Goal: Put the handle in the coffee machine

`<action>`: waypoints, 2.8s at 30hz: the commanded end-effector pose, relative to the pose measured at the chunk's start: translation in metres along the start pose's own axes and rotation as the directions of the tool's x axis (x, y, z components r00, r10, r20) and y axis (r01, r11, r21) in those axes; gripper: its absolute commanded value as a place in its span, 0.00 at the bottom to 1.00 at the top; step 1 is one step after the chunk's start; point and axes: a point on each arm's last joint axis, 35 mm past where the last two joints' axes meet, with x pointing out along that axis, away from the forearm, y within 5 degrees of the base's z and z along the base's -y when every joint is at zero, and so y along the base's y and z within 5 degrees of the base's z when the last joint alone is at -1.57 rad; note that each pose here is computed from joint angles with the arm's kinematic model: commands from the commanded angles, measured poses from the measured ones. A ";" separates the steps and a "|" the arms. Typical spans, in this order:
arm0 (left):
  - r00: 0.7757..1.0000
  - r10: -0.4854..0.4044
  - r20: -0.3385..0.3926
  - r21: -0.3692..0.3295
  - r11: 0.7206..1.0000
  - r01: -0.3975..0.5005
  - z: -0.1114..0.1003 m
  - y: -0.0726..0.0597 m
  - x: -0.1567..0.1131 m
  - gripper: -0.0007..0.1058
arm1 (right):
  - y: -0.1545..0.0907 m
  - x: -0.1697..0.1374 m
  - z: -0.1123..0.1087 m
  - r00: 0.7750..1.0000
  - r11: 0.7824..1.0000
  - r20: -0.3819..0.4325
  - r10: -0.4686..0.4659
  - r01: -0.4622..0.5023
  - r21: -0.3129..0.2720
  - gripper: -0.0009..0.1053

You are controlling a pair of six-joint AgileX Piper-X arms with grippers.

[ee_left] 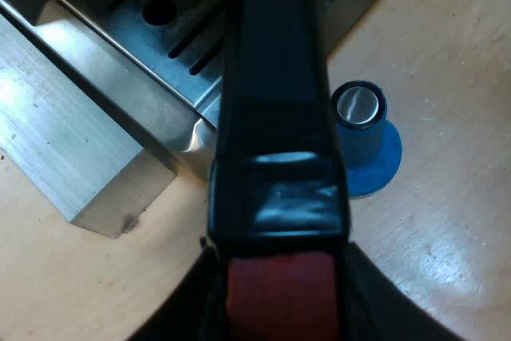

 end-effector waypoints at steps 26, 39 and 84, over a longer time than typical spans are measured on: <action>0.998 0.004 0.068 0.020 1.000 -0.005 0.009 0.000 -0.006 0.01 | -0.001 0.000 0.001 1.000 1.000 0.006 -0.007 0.007 -0.011 0.80; 0.980 -0.175 -0.097 -0.032 0.984 0.172 0.002 0.004 0.048 0.01 | -0.002 0.000 0.001 0.999 0.999 0.012 -0.046 0.046 -0.014 0.80; 0.968 -0.014 0.251 0.048 0.999 0.002 -0.007 -0.004 -0.014 0.01 | -0.002 -0.001 0.000 0.998 0.998 0.016 -0.061 0.062 -0.017 0.80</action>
